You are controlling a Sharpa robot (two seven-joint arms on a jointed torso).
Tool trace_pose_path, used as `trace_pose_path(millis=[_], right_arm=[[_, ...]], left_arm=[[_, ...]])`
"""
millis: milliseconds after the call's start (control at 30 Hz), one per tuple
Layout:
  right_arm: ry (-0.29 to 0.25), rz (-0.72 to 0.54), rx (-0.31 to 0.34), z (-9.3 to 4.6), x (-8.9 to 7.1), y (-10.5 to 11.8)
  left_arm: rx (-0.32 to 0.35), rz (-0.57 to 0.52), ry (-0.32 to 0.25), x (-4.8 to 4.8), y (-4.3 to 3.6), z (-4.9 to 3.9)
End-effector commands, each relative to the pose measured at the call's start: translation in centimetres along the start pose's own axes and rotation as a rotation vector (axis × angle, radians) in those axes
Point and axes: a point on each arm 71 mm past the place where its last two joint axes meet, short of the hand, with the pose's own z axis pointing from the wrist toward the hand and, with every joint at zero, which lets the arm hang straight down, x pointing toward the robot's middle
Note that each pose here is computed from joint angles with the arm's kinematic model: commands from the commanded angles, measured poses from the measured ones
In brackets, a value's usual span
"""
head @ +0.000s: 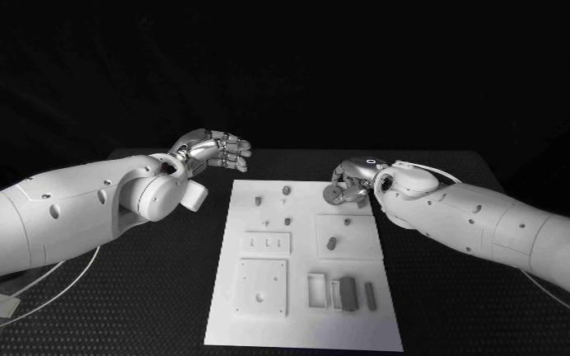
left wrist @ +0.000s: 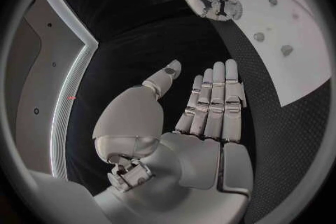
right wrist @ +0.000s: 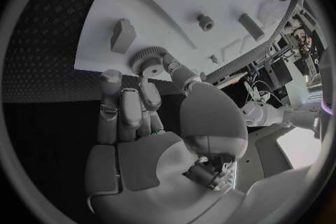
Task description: Assemble the parts on the task board
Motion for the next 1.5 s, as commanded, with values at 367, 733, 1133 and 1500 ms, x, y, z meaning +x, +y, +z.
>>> trace_pose_path(millis=[367,733,1133,1500], right_arm=[[0.029,-0.029,0.0,0.0,1.2,-0.1],[0.03,-0.055,0.001,0.1,1.9,0.3],[0.027,-0.096,-0.012,0.1,2.4,0.8],[0.02,-0.121,-0.01,0.1,2.5,1.0]], left_arm=[[0.011,-0.001,0.019,0.26,-0.19,0.05],[0.009,-0.002,0.019,0.25,-0.18,-0.15],[0.009,-0.001,0.018,0.22,-0.18,-0.26],[0.009,0.001,0.017,0.15,-0.17,-0.4]])
